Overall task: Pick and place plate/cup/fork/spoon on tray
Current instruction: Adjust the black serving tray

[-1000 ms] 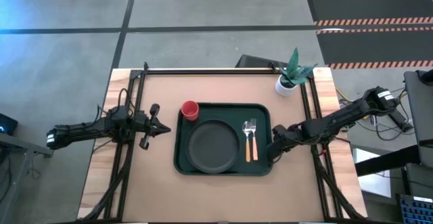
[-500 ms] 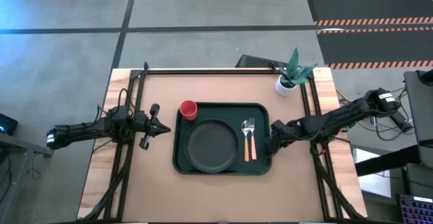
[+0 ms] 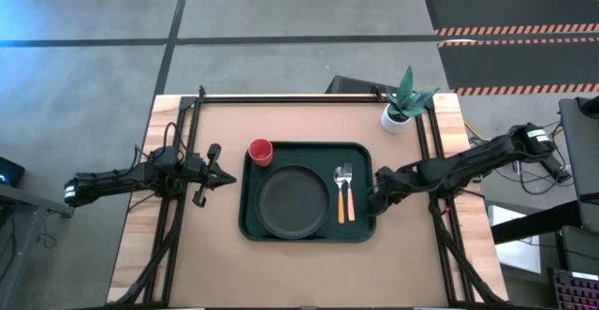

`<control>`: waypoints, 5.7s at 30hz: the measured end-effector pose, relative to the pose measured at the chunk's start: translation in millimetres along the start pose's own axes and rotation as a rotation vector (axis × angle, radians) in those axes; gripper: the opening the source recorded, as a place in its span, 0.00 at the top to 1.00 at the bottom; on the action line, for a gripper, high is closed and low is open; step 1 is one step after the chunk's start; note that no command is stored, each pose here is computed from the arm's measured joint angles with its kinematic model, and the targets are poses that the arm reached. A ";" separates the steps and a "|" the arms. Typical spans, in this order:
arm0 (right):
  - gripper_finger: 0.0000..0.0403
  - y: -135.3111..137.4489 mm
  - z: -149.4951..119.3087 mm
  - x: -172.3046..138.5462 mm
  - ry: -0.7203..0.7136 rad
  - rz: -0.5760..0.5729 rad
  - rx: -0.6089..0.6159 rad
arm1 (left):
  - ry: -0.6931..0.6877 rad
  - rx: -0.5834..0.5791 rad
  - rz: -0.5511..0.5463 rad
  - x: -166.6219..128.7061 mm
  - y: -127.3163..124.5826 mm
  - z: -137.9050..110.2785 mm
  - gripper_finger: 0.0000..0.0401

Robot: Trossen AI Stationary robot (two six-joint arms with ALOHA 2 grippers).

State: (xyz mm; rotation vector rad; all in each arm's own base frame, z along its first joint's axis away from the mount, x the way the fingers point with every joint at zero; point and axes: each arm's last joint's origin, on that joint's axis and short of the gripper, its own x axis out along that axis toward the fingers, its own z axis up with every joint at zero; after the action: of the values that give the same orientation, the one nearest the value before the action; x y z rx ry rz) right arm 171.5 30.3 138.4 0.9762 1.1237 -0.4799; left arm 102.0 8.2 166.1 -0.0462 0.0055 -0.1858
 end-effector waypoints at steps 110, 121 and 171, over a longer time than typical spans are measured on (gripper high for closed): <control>0.98 -13.8 32.7 -28.1 -0.122 -0.090 -0.023 | 0.869 -0.605 0.302 37.8 19.1 -22.5 1.00; 0.98 -8.6 42.5 -4.2 -0.107 -0.110 -0.065 | 0.912 -0.617 0.310 31.3 16.6 -23.8 1.00; 0.98 -7.2 42.9 -5.5 -0.107 -0.084 -0.109 | 0.931 -0.642 0.347 48.6 21.2 -47.5 1.00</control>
State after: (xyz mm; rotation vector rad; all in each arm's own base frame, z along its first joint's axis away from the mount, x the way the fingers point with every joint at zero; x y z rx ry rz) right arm 186.5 -10.4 144.7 0.8019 1.0863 -0.5269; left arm 153.2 17.8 117.6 -0.5922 0.9985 0.1619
